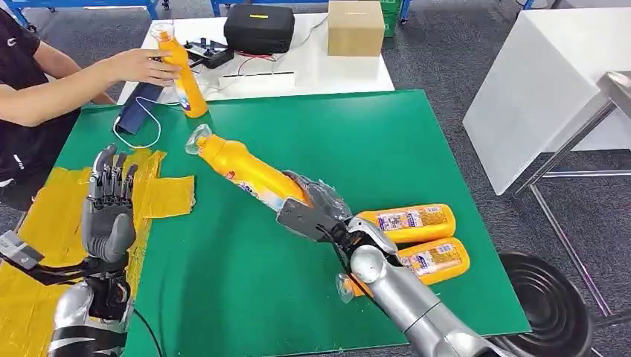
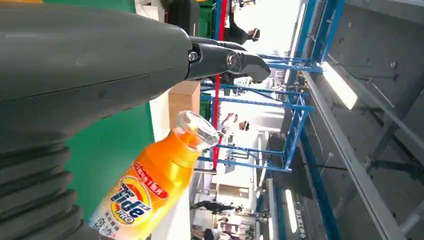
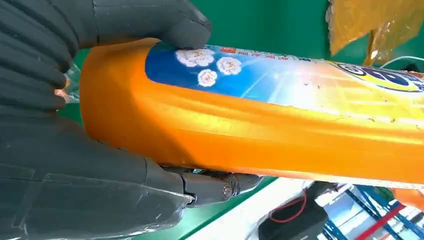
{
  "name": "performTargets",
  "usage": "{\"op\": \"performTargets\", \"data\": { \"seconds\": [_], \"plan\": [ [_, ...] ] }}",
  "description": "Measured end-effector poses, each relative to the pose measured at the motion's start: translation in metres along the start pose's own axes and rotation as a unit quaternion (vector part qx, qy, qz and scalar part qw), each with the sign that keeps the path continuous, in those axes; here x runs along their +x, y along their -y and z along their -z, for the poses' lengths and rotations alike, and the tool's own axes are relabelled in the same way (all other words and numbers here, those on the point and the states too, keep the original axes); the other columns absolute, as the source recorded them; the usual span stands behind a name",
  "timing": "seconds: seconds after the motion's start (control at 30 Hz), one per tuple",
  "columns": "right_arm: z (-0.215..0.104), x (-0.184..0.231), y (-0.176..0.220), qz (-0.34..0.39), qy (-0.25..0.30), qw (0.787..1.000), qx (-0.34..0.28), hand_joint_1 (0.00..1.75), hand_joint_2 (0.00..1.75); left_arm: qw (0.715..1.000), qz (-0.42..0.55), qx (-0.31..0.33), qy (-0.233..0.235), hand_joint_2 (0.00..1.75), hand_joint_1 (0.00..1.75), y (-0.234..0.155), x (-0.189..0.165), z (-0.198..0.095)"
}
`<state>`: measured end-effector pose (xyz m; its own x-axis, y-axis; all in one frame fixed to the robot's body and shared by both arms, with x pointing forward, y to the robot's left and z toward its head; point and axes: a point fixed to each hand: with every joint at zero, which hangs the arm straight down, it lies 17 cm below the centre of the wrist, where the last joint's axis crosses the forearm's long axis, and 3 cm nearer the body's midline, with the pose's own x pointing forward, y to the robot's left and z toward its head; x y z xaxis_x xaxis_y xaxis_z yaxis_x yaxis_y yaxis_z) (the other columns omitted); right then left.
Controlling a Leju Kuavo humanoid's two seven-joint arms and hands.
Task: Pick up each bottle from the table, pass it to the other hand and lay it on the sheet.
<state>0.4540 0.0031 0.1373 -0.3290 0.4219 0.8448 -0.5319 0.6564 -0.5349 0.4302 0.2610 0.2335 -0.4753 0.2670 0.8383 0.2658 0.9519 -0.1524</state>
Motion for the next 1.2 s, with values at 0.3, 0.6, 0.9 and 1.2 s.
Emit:
{"op": "performTargets", "data": {
  "seconds": [0.3, 0.6, 0.9, 1.2],
  "plan": [
    [-0.006, 0.021, 0.000, 0.002, 0.033, 0.999, -0.025, 1.75, 1.75, 0.992, -0.120, -0.001, -0.042, 1.75, 0.00, 0.008, -0.011, -0.019],
    [-0.013, 0.066, -0.005, -0.017, 0.088, 0.994, -0.070, 1.75, 1.75, 0.969, -0.229, -0.026, -0.087, 1.75, 0.00, 0.034, -0.024, -0.053],
    [-0.013, 0.089, -0.037, -0.027, 0.112, 0.992, -0.043, 1.75, 1.75, 0.959, -0.255, -0.054, -0.115, 1.75, 0.00, 0.054, -0.032, -0.070],
    [-0.013, 0.103, -0.066, -0.028, 0.124, 0.992, -0.012, 1.75, 1.75, 0.957, -0.256, -0.065, -0.120, 1.75, 0.00, 0.059, -0.033, -0.072]
  ]
}}
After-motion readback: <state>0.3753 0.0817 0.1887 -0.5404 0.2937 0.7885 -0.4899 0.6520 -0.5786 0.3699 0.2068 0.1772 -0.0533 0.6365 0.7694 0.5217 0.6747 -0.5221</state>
